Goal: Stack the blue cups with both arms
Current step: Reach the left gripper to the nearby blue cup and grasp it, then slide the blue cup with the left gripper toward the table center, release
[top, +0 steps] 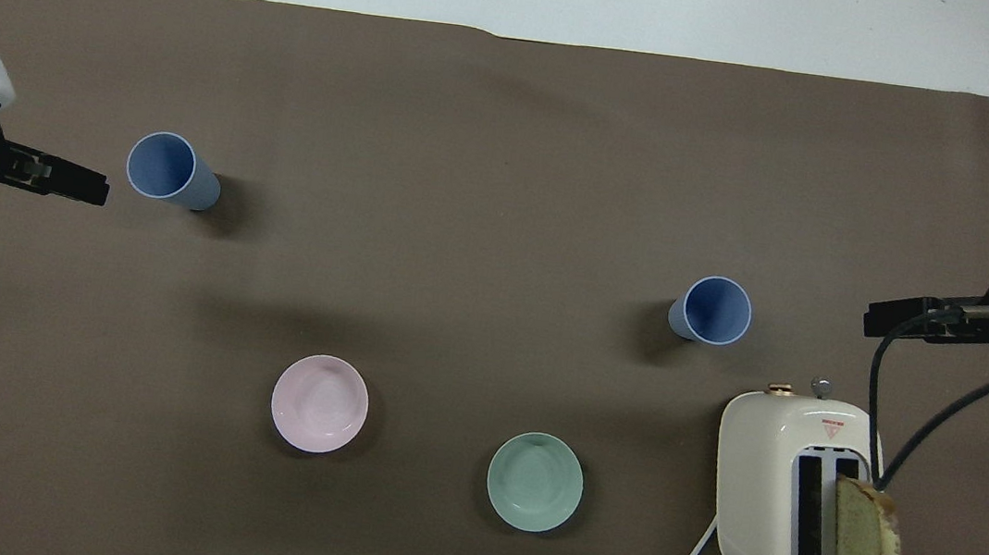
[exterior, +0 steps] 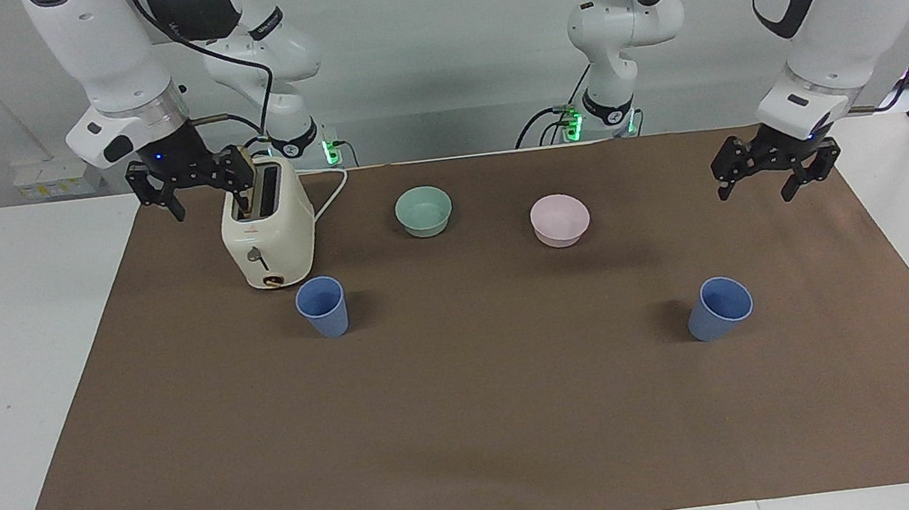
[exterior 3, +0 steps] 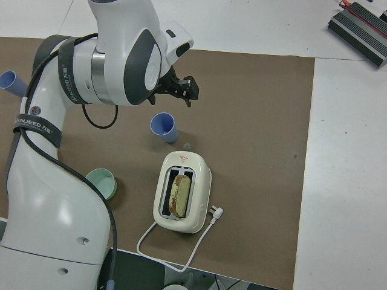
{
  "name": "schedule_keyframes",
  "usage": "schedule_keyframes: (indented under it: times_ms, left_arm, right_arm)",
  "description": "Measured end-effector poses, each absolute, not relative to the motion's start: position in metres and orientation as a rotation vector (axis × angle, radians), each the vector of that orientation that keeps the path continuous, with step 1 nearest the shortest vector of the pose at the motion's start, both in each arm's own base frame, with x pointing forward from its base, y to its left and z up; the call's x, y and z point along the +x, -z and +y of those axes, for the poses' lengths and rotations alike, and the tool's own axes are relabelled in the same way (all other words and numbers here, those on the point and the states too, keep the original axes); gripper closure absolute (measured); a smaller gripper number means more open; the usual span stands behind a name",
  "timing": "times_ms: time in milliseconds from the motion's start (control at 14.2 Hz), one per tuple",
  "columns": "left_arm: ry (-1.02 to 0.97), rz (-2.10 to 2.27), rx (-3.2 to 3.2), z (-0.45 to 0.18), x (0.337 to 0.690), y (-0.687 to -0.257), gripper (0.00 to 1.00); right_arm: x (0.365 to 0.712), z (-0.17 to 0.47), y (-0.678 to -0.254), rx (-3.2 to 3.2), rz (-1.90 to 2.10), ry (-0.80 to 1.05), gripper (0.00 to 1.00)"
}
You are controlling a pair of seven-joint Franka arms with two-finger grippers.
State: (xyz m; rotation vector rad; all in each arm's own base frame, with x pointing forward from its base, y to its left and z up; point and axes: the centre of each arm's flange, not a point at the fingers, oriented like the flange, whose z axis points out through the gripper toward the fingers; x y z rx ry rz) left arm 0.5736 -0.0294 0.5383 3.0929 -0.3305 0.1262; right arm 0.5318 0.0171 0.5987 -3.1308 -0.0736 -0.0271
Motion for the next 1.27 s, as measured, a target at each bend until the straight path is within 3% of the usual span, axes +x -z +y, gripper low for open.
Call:
schedule_keyframes:
  times_ms: [987, 1128, 1198, 1269]
  left_arm:
    - [-0.269, -0.251, 3.106, -0.009, 0.632, -0.394, 0.0]
    - [-0.252, -0.21, 3.088, -0.005, 0.633, -0.385, 0.04]
    - [-0.245, -0.198, 3.082, -0.004, 0.633, -0.382, 0.14]
    - [-0.24, -0.194, 3.081, -0.003, 0.633, -0.38, 0.3]
  right_arm:
    - [0.532, 0.017, -0.599, -3.131, -0.074, 0.027, 0.0]
    - [0.532, 0.017, -0.599, -3.131, -0.074, 0.027, 0.0]
    - [0.532, 0.017, -0.599, -3.131, -0.074, 0.027, 0.0]
    - [0.532, 0.017, -0.599, -3.131, -0.074, 0.027, 0.0]
